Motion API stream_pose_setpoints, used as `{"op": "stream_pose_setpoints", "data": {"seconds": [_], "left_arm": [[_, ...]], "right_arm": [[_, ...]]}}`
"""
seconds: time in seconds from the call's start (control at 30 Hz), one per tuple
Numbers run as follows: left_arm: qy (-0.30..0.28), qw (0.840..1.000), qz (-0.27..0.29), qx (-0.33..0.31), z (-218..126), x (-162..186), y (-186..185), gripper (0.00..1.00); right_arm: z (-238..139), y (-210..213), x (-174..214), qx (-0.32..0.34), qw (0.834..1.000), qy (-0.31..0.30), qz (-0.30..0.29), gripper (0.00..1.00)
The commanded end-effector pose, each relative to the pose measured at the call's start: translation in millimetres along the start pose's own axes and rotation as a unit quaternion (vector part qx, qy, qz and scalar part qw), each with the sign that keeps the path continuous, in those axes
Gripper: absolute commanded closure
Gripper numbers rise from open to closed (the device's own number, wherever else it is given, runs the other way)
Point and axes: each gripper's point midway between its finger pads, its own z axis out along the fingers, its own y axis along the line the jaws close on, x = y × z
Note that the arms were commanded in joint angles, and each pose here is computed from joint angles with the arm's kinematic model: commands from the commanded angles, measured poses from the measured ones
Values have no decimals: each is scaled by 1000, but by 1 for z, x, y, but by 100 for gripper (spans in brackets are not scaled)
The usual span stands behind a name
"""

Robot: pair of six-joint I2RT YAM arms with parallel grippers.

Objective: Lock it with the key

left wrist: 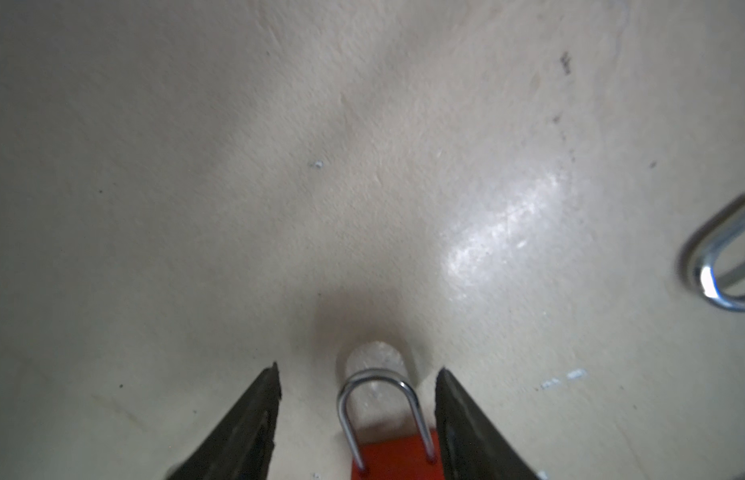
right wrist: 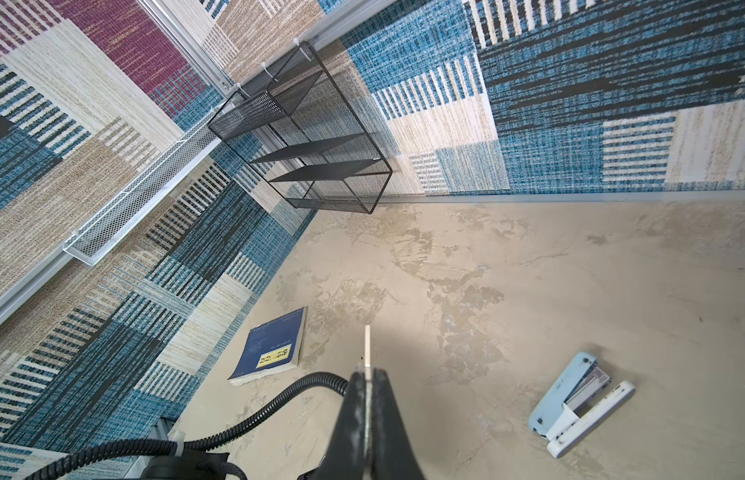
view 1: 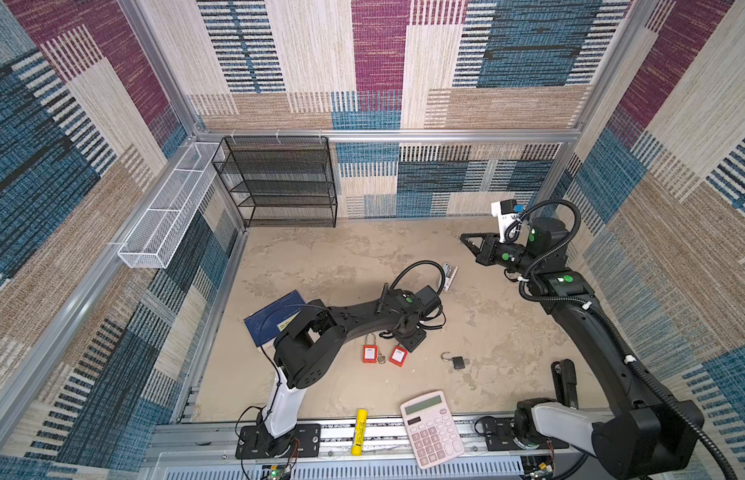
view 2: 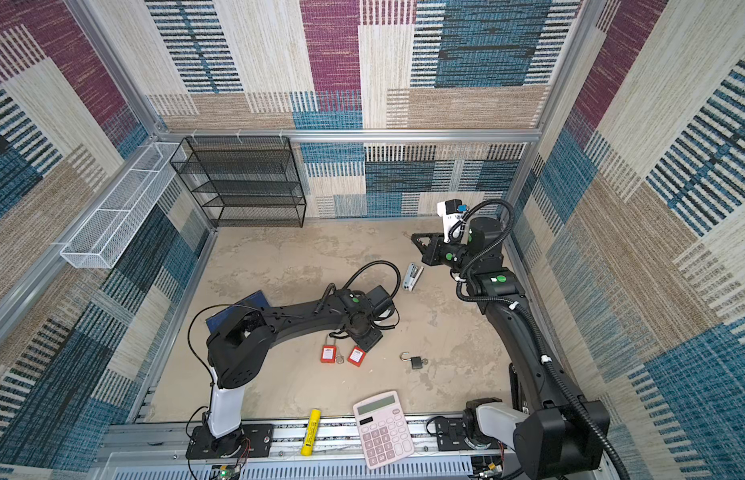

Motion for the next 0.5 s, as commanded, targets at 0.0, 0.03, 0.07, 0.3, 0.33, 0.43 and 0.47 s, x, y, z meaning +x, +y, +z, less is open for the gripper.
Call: {"op": "stream_pose_setpoints", "data": {"seconds": [0.0,0.03,0.07,0.3,0.33,0.43,0.47], "left_arm": [[11,1000,9,-23,1,4,7,38],[13,1000,9,-23,1,5,7,39],[14,1000,7,-27,2,5,9,39],[12,998,-7,-64,-1,5,22,38],[10,998,-11,-69,-1,3,23,38],[10,997,-12,-70,0,3,23,38],[10,998,-12,-67,-1,2,22,38]], "right_arm": [[1,4,-4,-10,1000,-6,-9,100],[1,4,-5,-11,1000,-7,-9,100],[1,4,-5,-11,1000,-6,-8,100],[1,5,-6,-14,1000,-7,-10,100],[1,5,-5,-15,1000,-6,-9,100],[1,5,-5,-15,1000,-5,-9,100],[1,6,-6,-15,1000,-6,-11,100]]}}
